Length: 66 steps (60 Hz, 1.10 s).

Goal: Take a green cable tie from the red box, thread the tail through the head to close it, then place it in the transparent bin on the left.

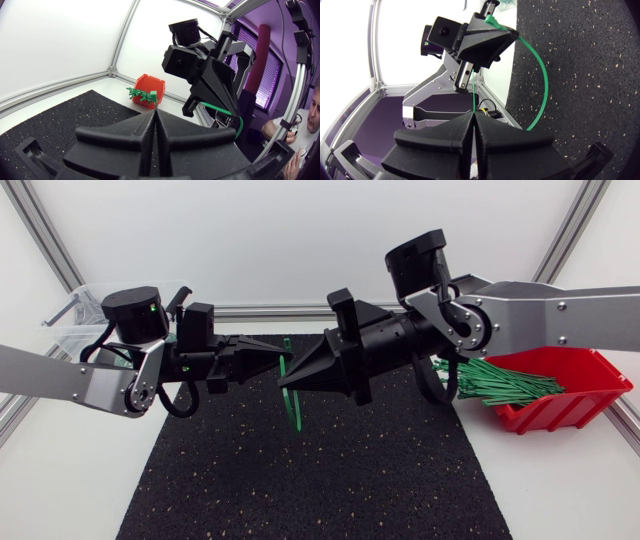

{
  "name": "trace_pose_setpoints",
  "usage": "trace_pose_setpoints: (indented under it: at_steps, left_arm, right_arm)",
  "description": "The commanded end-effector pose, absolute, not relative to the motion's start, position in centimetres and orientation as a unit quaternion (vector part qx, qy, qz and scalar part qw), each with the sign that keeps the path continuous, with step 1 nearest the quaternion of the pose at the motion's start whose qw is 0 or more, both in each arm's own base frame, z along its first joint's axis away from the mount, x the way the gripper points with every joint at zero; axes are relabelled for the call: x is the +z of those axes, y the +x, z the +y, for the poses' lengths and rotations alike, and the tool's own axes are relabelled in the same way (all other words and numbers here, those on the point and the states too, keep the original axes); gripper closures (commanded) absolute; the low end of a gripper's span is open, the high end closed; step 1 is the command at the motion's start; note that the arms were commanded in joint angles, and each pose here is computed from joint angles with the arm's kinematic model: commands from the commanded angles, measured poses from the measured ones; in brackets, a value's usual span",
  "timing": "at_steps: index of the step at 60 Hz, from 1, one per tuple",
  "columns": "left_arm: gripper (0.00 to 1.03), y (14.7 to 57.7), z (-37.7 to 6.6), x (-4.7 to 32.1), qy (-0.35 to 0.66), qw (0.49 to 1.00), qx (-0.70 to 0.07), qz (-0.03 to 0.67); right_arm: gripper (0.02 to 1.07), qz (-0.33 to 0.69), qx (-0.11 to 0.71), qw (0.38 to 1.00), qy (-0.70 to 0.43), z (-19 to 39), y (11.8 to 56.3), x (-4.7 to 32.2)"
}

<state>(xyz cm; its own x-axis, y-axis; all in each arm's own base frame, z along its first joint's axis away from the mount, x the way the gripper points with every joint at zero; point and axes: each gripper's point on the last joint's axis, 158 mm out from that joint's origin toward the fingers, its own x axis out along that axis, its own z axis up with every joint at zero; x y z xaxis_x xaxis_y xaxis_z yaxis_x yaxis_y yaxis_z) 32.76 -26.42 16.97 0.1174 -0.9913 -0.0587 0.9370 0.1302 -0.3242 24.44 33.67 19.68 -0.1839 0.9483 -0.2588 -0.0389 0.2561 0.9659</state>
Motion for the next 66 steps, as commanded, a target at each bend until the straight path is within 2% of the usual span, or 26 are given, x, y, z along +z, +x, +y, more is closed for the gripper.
trace_pose_setpoints:
  at_steps: [1, 21, 66]
  left_arm:
    - [1.00, 32.1, -26.4, 16.5, -0.111, 0.740, -0.649, 0.139]
    - [1.00, 31.8, -26.9, 16.5, -0.108, 0.739, -0.651, 0.136]
    - [1.00, 31.6, -27.2, 15.8, -0.106, 0.738, -0.653, 0.136]
  right_arm:
    - [1.01, 0.600, 0.463, 0.524, 0.389, 33.1, 24.8, 19.0]
    - [1.01, 0.535, 0.461, 0.594, 0.385, 31.8, 26.7, 18.5]
    - [1.01, 0.601, 0.473, 0.509, 0.395, 33.1, 24.5, 18.9]
